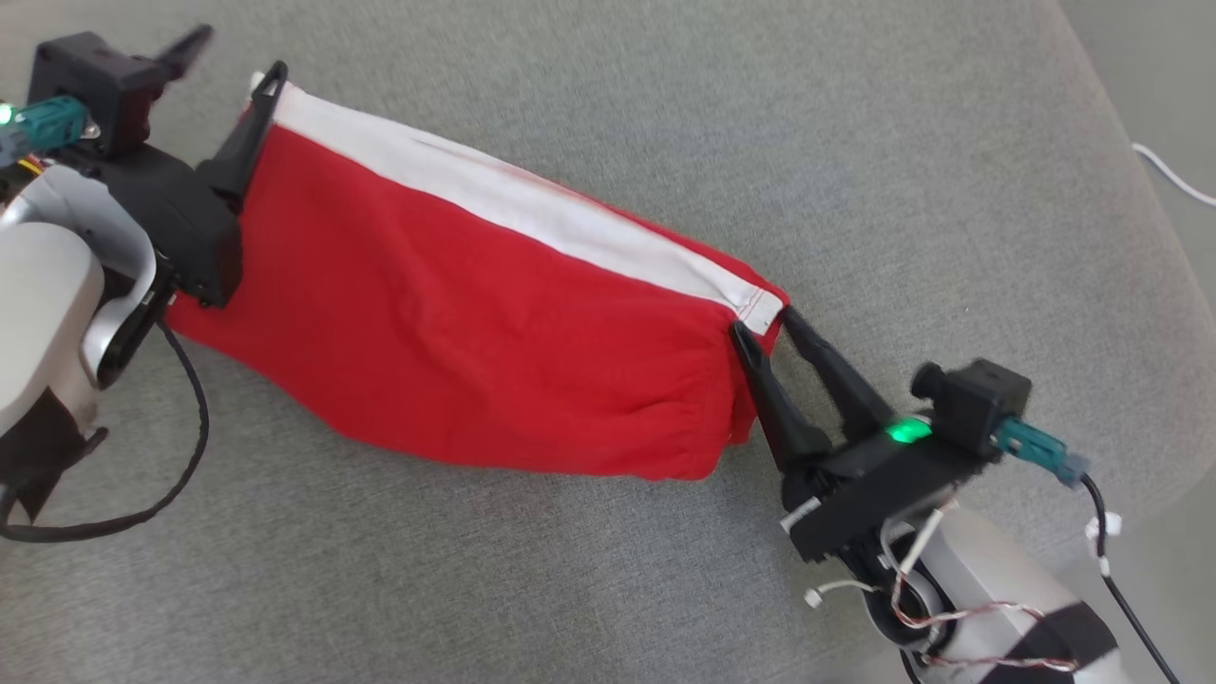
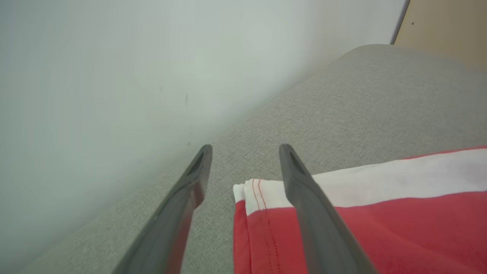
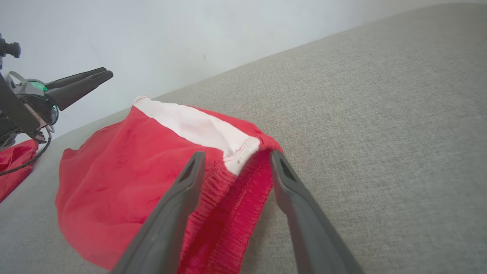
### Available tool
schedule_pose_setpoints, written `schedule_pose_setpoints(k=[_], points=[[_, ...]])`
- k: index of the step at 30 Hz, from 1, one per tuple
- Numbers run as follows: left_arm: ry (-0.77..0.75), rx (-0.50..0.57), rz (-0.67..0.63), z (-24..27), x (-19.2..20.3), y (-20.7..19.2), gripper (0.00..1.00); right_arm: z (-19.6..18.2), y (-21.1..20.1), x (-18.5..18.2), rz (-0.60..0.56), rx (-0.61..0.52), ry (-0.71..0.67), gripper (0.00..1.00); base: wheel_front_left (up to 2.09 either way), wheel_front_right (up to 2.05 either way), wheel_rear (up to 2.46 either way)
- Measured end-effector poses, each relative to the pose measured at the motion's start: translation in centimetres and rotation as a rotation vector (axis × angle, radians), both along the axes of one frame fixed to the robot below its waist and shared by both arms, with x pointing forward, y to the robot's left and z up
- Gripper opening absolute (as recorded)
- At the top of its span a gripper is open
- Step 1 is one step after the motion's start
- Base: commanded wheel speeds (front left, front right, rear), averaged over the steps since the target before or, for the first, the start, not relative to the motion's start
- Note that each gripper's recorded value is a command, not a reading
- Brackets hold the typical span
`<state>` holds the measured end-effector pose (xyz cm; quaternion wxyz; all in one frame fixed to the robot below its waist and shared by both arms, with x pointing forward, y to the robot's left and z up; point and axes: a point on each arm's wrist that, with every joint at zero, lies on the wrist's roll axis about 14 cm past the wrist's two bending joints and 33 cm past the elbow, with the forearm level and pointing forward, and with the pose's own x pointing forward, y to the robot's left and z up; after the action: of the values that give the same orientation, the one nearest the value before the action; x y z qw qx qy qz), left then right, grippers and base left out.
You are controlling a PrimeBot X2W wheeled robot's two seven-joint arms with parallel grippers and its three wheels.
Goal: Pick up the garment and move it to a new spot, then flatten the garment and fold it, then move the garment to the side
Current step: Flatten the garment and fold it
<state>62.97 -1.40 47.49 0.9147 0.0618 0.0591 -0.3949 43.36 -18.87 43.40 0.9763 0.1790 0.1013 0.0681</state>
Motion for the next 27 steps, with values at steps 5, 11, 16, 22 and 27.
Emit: schedule_pose_setpoints(k=[5, 11, 16, 22, 27], points=[[-0.024, -0.059, 0.035, 2.1, -0.6, 0.8, 1.0, 0.8, -0.8, -1.6, -0.018, -0.024, -0.024, 1.0, 0.0, 0.0, 0.0], [-0.06, -0.132, 0.096, 5.1, -1.3, 2.6, 1.0, 2.7, -1.4, -3.0, -0.035, -0.062, -0.09, 1.0, 0.0, 0.0, 0.0], [-0.123, -0.25, 0.183, 8.6, -3.8, 5.1, 1.0, 5.1, -2.7, -4.7, -0.113, -0.065, -0.171, 1.0, 0.0, 0.0, 0.0], [-0.154, -0.285, 0.269, 8.9, -7.4, 8.6, 1.0, 7.3, -3.1, -5.6, -0.165, -0.061, -0.252, 1.0, 0.0, 0.0, 0.0], [-0.173, -0.304, 0.319, 9.0, -10.0, 10.6, 1.0, 8.8, -3.2, -6.4, -0.217, -0.036, -0.31, 1.0, 0.0, 0.0, 0.0]])
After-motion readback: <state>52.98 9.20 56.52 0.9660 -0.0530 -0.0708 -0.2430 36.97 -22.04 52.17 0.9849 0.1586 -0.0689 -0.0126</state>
